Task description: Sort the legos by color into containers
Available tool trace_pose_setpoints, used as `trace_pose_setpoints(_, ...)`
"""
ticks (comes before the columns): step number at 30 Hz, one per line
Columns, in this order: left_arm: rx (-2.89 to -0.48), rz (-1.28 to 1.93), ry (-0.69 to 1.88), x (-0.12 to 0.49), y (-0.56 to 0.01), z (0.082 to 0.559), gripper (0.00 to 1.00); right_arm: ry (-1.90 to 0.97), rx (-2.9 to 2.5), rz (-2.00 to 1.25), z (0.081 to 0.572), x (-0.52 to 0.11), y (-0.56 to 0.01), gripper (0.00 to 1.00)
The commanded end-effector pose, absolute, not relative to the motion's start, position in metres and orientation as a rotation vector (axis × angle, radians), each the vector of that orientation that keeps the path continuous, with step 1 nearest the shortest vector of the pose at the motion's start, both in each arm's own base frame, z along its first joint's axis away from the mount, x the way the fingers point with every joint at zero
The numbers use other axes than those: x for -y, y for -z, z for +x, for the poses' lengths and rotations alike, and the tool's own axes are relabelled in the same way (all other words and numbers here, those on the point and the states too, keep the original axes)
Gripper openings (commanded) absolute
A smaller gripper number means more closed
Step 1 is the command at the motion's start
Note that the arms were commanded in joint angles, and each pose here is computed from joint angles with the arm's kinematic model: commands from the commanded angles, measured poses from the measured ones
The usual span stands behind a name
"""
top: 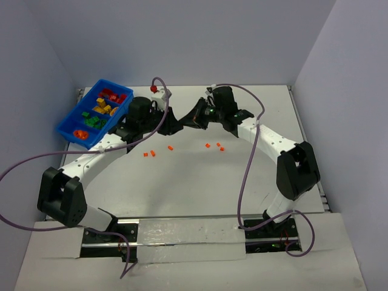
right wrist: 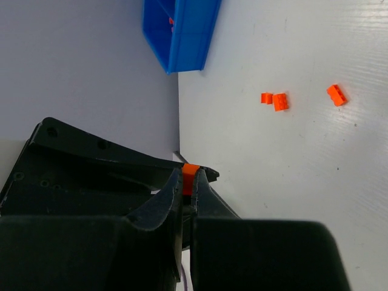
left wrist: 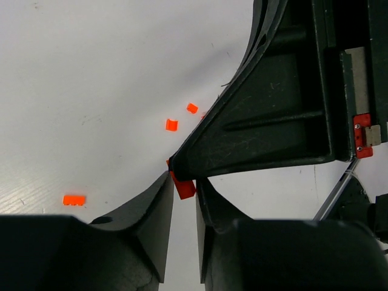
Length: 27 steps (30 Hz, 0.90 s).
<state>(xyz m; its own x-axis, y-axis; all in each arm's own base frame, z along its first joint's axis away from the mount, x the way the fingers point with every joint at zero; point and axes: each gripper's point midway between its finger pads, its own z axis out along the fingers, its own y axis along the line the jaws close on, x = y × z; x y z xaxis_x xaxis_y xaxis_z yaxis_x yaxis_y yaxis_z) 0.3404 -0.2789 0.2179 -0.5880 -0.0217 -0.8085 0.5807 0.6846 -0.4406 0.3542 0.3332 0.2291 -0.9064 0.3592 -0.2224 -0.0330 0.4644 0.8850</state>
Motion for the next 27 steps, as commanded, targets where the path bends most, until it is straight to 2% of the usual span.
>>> trace_pose_setpoints(1,-1.988,0.405,0.887,0.280,-0.244,0.352,0.28,-1.490,-2.270,0.177,0.348,-0.345,-0.251,0.00)
trace_pose_setpoints(5,-1.986,0.403,0.908,0.281,-0.246,0.352,0.26,-1.471,-2.265,0.148,0.347,-0.345,-0.253,0.00)
trace_pose_setpoints(8,-1.985,0.406,0.925,0.281,-0.247,0.351,0.07,-1.456,-2.265,0.128,0.345,-0.346,-0.252,0.00)
trace_pose_setpoints(9,-1.988,0.399,0.926,0.279,-0.247,0.352,0.00,-1.455,-2.264,0.124,0.345,-0.346,-0.252,0.09)
trace_pose_setpoints(10,-1.992,0.394,0.927,0.276,-0.247,0.352,0.00,-1.457,-2.261,0.117,0.345,-0.346,-0.252,0.18)
trace_pose_setpoints(12,-2.000,0.385,0.929,0.268,-0.246,0.351,0.00,-1.454,-2.261,0.116,0.345,-0.346,-0.251,0.53)
trace_pose_setpoints(14,-2.010,0.378,0.907,0.256,-0.242,0.350,0.00,-1.447,-2.259,0.115,0.346,-0.345,-0.251,0.71)
trace_pose_setpoints(16,-2.032,0.360,0.875,0.236,-0.236,0.348,0.00,-1.440,-2.249,0.115,0.349,-0.342,-0.253,0.82)
trace_pose_setpoints(18,-2.050,0.328,0.823,0.208,-0.226,0.350,0.00,-1.438,-2.238,0.109,0.352,-0.340,-0.255,0.86)
trace_pose_setpoints(22,-2.115,0.257,0.630,0.129,-0.209,0.348,0.00,-1.394,-2.197,0.056,0.365,-0.325,-0.260,0.88)
trace_pose_setpoints(27,-2.258,0.240,0.457,0.032,-0.193,0.339,0.00,-1.200,-2.165,-0.152,0.374,-0.300,-0.260,0.92)
